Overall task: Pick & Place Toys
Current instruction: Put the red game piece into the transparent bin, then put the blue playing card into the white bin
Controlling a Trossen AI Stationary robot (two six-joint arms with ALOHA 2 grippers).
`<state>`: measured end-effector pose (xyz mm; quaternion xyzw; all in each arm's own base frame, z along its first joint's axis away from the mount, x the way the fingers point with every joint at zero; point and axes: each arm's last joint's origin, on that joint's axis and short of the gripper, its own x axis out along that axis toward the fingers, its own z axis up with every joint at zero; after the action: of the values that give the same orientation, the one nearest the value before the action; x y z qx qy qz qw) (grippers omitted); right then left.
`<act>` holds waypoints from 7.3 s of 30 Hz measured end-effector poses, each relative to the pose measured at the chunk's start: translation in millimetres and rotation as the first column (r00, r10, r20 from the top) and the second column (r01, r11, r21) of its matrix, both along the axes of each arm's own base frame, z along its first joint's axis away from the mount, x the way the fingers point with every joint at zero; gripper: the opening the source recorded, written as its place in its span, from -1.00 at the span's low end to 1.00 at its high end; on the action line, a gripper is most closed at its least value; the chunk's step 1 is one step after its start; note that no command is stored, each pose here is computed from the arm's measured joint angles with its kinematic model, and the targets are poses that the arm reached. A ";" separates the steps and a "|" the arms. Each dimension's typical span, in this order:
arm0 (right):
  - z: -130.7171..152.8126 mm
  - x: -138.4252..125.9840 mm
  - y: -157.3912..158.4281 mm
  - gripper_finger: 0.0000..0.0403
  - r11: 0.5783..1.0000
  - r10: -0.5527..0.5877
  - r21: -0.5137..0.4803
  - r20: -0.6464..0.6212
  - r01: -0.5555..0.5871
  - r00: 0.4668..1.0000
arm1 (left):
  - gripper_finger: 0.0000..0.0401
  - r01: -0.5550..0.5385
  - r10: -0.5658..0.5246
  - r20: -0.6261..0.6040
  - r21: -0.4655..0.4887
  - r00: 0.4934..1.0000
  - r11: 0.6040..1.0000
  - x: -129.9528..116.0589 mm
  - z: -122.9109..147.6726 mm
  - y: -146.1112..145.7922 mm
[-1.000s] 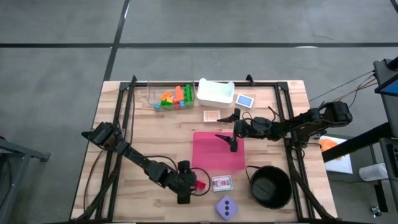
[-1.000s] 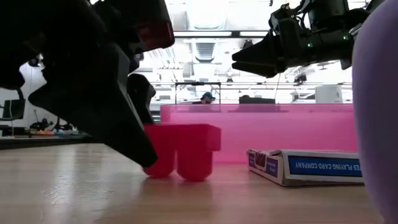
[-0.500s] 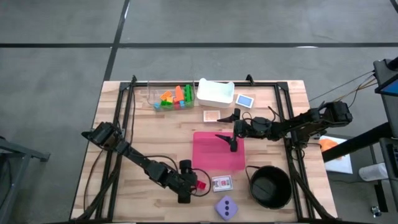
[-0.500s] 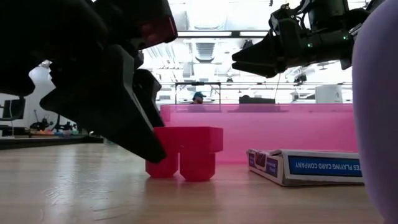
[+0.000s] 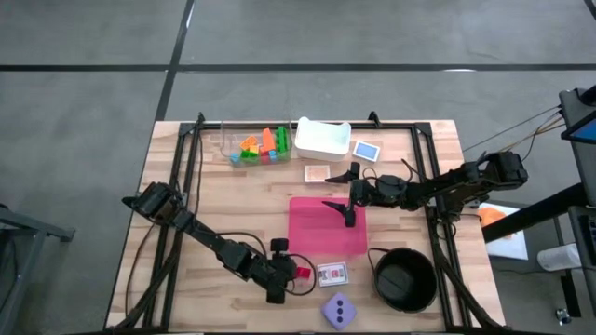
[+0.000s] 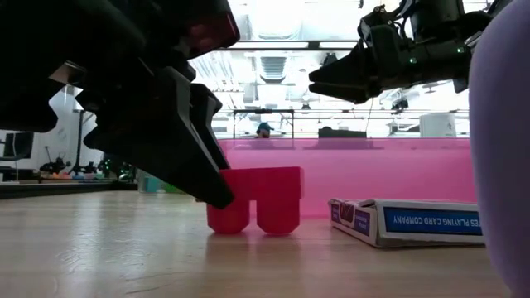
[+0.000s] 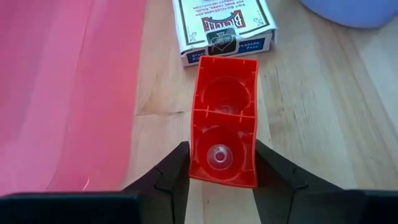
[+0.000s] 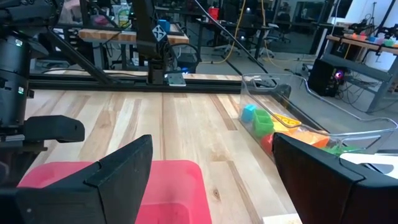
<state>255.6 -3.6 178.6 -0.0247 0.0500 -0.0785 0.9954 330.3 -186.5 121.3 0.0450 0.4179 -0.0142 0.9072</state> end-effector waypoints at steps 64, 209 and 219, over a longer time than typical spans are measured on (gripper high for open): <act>-22.6 16.3 -0.3 0.64 1.000 0.006 -0.010 0.010 -0.006 1.000 | -0.36 -0.337 0.302 0.666 -0.080 0.682 0.938 -158.9 70.1 287.7; -23.1 -55.0 -64.4 0.64 0.996 -0.031 0.090 0.116 0.020 0.993 | 0.40 -0.163 0.179 0.674 -0.087 0.717 0.983 -196.5 24.7 247.5; -27.0 -48.4 -72.3 0.64 0.971 -0.202 0.130 -0.015 0.202 0.979 | 0.40 -0.164 0.183 0.669 -0.091 0.720 0.982 -196.6 24.1 247.5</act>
<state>207.2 -75.9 151.6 0.0459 0.0581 -0.1759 0.9816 133.7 61.0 145.4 -0.0036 0.0630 0.0828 0.9946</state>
